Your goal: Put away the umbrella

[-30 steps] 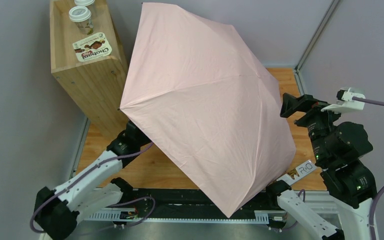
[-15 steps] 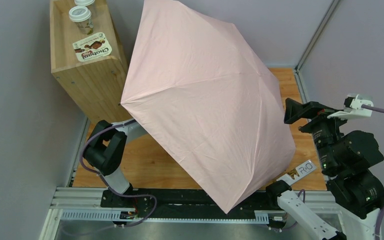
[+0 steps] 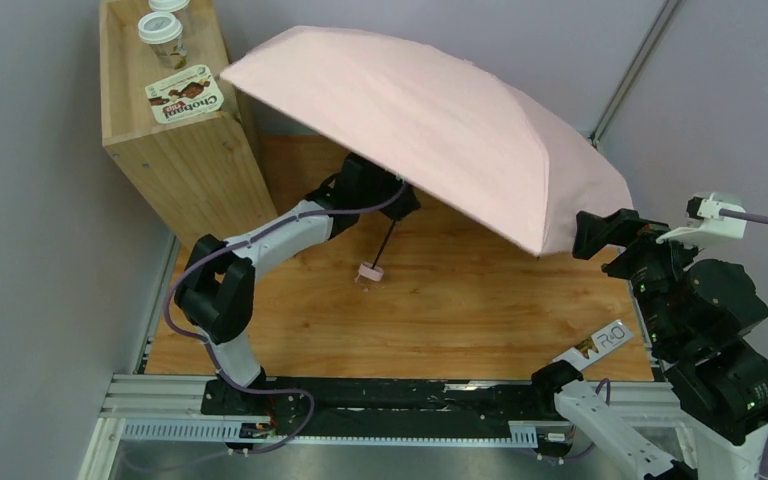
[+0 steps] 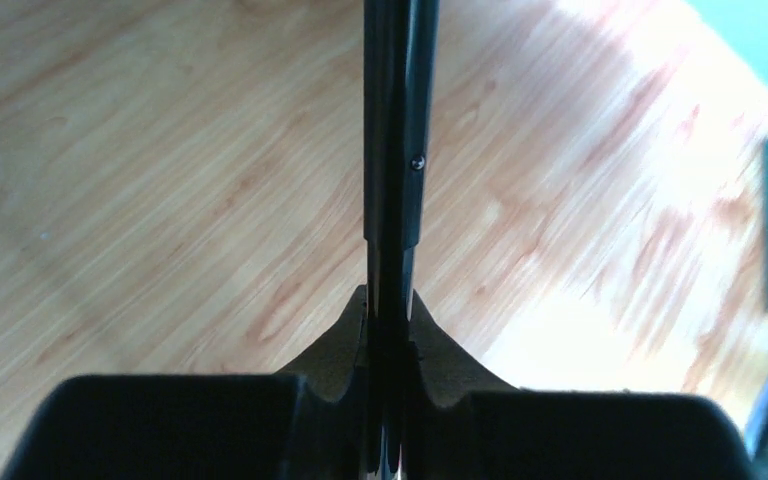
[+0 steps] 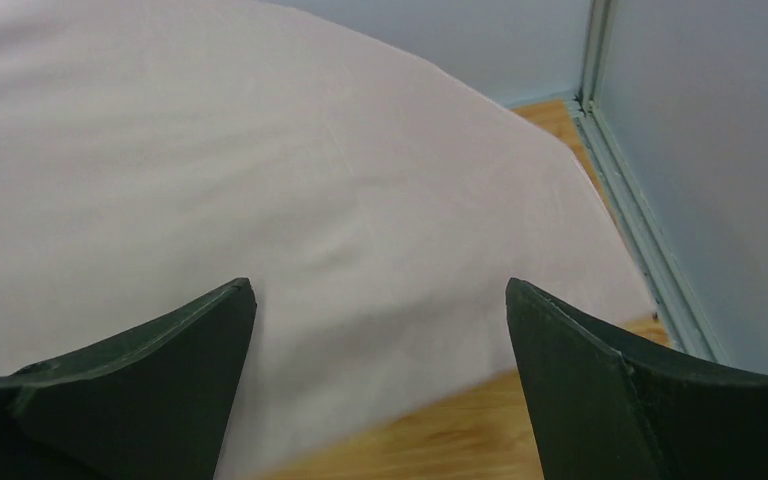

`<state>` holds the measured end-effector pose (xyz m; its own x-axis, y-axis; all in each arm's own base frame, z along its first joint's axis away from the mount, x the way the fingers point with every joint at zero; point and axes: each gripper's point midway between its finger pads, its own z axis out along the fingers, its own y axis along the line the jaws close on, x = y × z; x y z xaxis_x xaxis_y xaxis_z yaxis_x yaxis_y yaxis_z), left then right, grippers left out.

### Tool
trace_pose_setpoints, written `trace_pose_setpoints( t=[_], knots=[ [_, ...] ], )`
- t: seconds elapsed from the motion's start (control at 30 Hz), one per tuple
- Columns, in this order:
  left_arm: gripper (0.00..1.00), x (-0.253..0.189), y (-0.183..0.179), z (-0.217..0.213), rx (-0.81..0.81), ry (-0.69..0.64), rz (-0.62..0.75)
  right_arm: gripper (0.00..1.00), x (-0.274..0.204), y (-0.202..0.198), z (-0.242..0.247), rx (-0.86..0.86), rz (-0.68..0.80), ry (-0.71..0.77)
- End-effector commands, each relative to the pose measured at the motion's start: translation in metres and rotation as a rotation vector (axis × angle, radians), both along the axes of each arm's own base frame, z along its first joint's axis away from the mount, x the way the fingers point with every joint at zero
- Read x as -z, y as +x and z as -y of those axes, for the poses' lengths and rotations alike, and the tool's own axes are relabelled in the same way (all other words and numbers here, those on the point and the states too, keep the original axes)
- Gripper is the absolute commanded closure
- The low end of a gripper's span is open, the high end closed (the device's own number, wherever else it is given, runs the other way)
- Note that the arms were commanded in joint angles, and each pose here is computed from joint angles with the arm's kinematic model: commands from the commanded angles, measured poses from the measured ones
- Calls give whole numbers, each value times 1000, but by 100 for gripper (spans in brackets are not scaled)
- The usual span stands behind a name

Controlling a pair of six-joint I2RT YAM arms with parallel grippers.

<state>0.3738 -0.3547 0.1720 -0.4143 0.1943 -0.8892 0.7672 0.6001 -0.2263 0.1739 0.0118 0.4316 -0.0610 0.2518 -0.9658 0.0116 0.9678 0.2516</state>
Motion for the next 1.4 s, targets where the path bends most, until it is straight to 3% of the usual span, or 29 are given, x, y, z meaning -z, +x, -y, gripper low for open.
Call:
trace_pose_setpoints(
  t=[0.0,0.1,0.13,0.23,0.3,0.37,0.47,0.5,0.63,0.87,1.03,1.23,1.37],
  knots=[
    [100,-134,12,-24,-265,-131,-24,0,6,-22,45,211,-53,-29],
    [100,-155,10,-32,-337,-102,-111,0,1,-45,82,393,-43,-8],
    [100,-181,12,-28,-328,-141,-93,0,-1,-54,92,440,-39,0],
    [100,-209,5,-18,-308,-209,-155,0,2,-64,94,434,-58,23],
    [100,-231,-3,-7,-245,-290,-169,0,8,-50,61,249,-42,41],
    [100,-244,-14,6,-163,-365,-192,0,22,-25,-16,-138,-42,17],
    [100,-245,-35,19,-38,-427,-239,0,23,0,-104,-495,-116,170],
    [100,-243,-37,20,-30,-441,-251,0,17,13,-121,-538,-121,239],
    [100,-226,-41,14,-44,-415,-251,0,-22,69,-141,-482,-22,438],
    [100,-197,-47,-5,-117,-288,-196,0,-3,165,-183,-347,-131,678],
    [100,-177,-49,-11,-150,-195,-185,2,4,208,-209,-316,-105,640],
    [100,-169,-49,-14,-171,-135,-143,7,2,217,-212,-329,-29,647],
    [100,-162,-47,-16,-197,-65,-106,13,5,229,-217,-309,-57,637]
  ],
)
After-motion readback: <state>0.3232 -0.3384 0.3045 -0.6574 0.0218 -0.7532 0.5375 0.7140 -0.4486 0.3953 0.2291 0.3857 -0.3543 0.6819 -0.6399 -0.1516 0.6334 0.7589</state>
